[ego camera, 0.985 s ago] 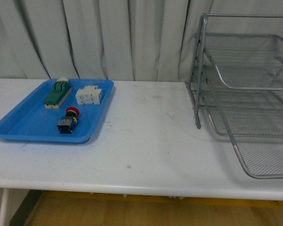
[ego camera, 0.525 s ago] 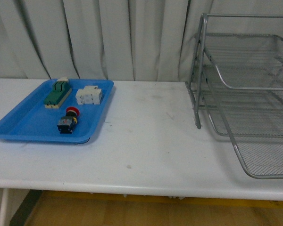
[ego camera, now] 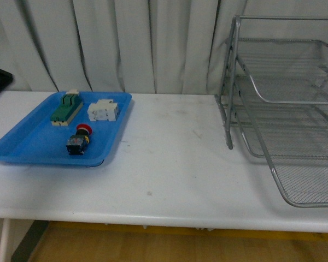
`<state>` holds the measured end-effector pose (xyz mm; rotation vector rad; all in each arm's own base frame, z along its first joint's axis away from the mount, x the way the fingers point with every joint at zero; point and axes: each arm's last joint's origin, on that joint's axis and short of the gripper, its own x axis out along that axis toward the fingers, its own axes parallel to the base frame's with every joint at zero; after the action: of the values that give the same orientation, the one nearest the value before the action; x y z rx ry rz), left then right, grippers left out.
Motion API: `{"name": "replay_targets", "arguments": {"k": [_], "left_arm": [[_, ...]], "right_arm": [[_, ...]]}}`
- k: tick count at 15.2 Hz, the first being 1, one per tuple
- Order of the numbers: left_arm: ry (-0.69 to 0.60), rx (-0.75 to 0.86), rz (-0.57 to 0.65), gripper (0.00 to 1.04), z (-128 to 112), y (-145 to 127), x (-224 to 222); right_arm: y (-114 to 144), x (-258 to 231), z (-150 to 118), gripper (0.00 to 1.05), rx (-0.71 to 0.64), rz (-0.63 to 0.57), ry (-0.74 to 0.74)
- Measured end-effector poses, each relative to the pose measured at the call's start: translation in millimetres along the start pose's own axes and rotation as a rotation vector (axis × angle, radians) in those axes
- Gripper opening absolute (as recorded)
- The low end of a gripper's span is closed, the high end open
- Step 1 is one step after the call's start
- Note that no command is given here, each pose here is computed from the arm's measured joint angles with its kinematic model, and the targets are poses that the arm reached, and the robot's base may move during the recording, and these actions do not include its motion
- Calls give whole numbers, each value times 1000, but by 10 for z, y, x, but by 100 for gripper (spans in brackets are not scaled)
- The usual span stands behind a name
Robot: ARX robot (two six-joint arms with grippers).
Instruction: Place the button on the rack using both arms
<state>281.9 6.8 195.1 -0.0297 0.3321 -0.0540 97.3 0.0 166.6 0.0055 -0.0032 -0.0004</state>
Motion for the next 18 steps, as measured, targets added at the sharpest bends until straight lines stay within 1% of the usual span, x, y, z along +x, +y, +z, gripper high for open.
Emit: {"name": "replay_targets", "arguments": {"k": [1,3,5,7,10,13,14,18], "left_arm": [[229,77,-19,98,-166,-5,911],[326,104,-28,98,-233,27,1362],[357,121,-20,98,-208,115,1714],[380,145,-18,98,-219,171,1916],[457,131,-42,98,-338,270,2075],[502,80,-62,98,-468,291,2146],[510,46,-82,98,-488,288,2159],[526,17,-101,98,-563,248,2199]], "right_arm": [[0,0,0,98,0,0,0],[0,0,0,98,0,0,0],[0,0,0,98,0,0,0],[0,0,0,98,0,0,0],[0,0,0,98,0,0,0],[0,0,0,98,0,0,0],[0,0,0,98,0,0,0],[0,0,0,98,0,0,0]]}}
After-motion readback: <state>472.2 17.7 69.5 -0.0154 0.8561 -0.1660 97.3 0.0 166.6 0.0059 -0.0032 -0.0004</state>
